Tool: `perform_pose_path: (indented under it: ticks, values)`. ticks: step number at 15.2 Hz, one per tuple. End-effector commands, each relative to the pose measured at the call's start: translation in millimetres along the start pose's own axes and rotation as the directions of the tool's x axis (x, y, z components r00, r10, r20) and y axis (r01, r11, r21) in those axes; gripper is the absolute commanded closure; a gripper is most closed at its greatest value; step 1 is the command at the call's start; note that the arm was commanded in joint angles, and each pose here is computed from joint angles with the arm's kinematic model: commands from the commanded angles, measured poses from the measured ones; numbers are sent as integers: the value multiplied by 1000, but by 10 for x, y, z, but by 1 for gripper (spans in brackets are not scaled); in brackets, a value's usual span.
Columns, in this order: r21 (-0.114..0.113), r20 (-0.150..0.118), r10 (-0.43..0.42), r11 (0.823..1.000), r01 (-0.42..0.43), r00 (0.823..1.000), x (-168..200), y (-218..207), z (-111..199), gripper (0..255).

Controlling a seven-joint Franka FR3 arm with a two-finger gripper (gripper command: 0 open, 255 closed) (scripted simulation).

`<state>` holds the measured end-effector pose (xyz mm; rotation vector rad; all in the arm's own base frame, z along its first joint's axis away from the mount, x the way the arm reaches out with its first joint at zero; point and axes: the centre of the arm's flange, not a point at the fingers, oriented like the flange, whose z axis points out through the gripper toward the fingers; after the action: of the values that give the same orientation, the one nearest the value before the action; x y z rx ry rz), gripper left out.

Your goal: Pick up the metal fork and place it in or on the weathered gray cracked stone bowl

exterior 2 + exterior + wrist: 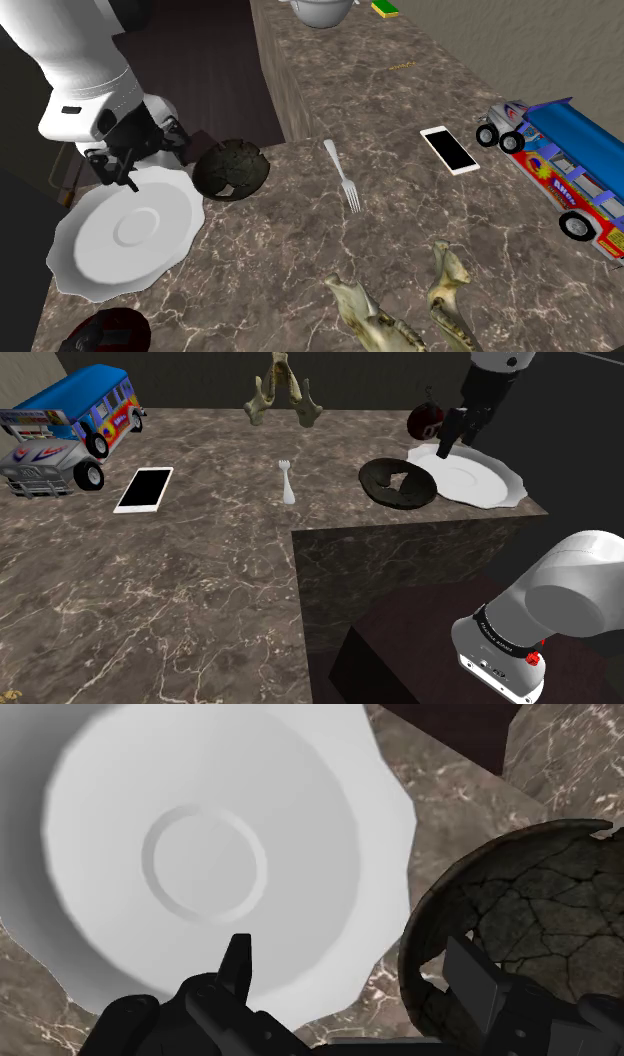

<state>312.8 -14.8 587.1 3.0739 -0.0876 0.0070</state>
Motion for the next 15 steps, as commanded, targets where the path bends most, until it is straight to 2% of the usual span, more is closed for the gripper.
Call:
perform_pose_path:
  ticks: [1, 8, 15]
  values:
    - [0, 0, 0, 1000, 0, 1000, 0, 0, 0, 0]
    - [24, 41, 100, 995, -101, 994, 408, -811, 50, 0]
    - [44, 84, 197, 979, -202, 977, 894, -1578, 98, 0]
